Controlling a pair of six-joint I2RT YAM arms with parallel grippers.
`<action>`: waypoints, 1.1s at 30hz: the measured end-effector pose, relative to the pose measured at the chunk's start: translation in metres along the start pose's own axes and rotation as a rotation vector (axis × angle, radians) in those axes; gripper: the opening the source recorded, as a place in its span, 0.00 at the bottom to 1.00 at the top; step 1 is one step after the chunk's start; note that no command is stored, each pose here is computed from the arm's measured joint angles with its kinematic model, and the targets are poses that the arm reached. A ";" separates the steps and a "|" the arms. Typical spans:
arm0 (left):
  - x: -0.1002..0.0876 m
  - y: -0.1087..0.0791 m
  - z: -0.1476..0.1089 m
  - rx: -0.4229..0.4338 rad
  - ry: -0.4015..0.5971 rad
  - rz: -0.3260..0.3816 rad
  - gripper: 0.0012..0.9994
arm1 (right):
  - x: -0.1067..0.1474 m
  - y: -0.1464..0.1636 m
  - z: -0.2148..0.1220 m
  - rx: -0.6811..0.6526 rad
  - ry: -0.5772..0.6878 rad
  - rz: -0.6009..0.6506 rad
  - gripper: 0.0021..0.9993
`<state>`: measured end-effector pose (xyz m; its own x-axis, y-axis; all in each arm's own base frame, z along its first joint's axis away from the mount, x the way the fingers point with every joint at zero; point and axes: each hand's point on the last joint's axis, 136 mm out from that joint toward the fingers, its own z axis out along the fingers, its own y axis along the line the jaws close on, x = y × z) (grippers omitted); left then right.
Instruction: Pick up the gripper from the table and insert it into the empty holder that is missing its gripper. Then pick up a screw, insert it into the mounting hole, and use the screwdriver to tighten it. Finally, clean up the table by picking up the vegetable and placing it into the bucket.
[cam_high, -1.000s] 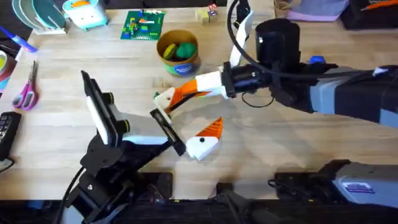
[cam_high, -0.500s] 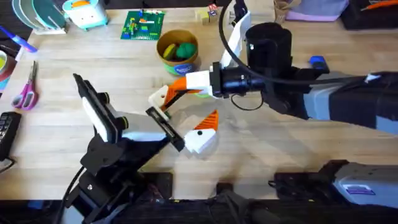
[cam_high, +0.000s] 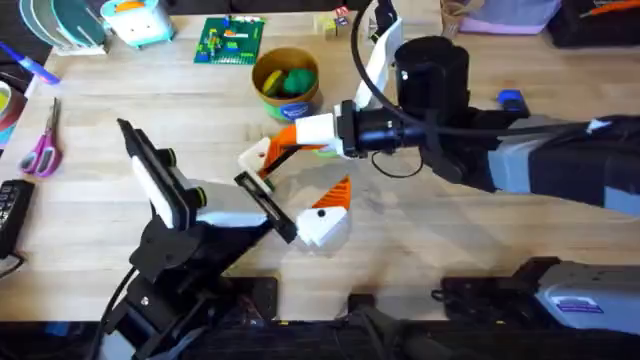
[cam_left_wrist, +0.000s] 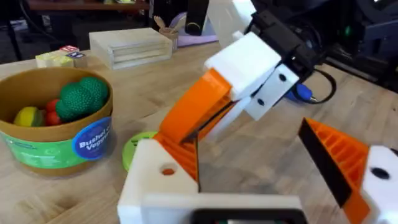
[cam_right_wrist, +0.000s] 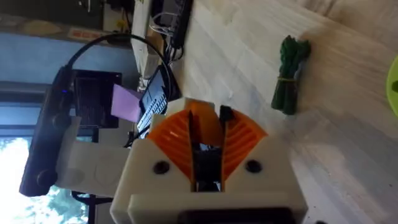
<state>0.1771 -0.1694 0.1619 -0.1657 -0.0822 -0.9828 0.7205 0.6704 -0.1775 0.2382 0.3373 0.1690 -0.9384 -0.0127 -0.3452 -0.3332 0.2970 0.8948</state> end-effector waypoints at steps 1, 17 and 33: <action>0.000 0.000 0.000 0.000 0.000 0.000 0.99 | 0.000 0.000 0.000 -0.001 0.002 0.000 0.20; 0.000 -0.002 0.000 0.012 0.002 0.002 0.99 | 0.004 0.002 0.001 -0.010 0.020 0.001 0.33; 0.000 -0.013 0.000 0.070 0.005 0.005 0.99 | 0.014 0.009 0.000 -0.055 0.079 0.001 0.54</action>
<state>0.1676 -0.1778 0.1637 -0.1653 -0.0756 -0.9833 0.7663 0.6178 -0.1763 0.2216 0.3398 0.1726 -0.9423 -0.0881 -0.3228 -0.3346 0.2445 0.9101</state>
